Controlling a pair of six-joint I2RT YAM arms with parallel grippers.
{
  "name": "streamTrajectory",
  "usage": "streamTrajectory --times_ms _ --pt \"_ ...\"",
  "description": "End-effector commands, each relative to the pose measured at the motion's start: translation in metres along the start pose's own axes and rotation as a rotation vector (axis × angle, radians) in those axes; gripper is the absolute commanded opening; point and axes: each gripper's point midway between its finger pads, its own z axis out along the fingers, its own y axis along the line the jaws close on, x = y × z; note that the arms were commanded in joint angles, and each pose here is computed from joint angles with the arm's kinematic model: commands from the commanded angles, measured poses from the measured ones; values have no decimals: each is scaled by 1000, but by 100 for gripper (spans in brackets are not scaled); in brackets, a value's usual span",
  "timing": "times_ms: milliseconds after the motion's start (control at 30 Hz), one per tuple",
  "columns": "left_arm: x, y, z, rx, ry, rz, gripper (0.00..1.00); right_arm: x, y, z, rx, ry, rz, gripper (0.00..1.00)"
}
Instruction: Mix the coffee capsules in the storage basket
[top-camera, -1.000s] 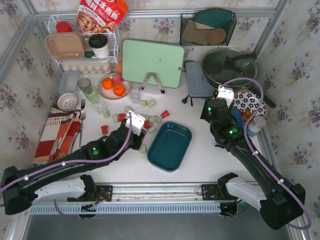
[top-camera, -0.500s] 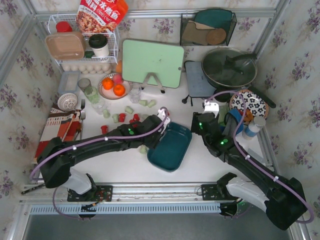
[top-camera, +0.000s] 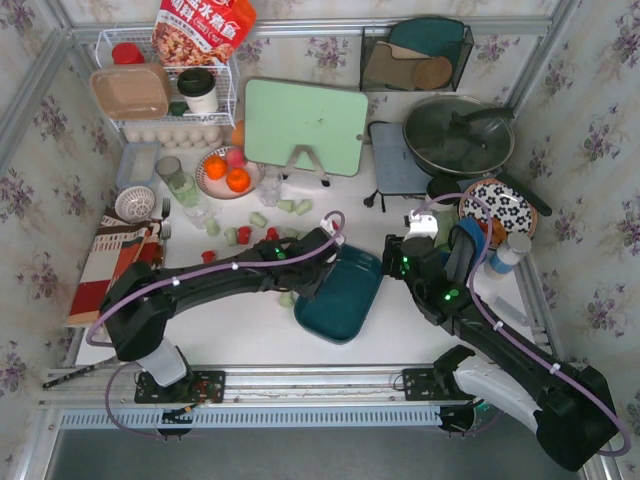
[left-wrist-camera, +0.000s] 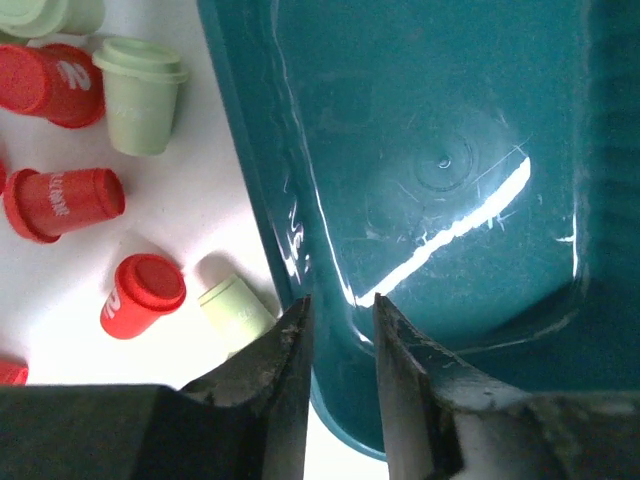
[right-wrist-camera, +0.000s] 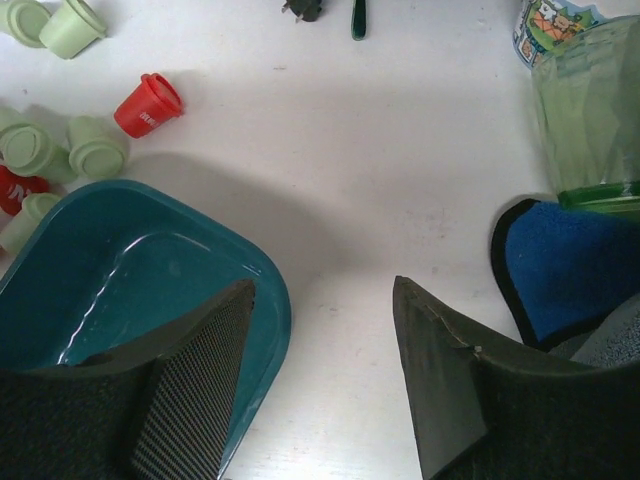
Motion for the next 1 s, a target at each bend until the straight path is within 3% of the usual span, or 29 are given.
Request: streamTrajectory --times_ms 0,133,333,800,967 --pt "-9 4 -18 -22 -42 -52 37 -6 4 0 -21 -25 3 66" --pt "-18 10 -33 -35 -92 -56 45 -2 5 -3 -39 -19 3 67" --pt "3 24 -16 -17 37 -103 44 5 11 -5 -80 3 8 68" --pt "8 11 16 32 106 -131 23 11 14 -8 -106 28 19 67" --pt "1 10 18 24 96 -137 8 7 13 -8 -93 13 39 66"
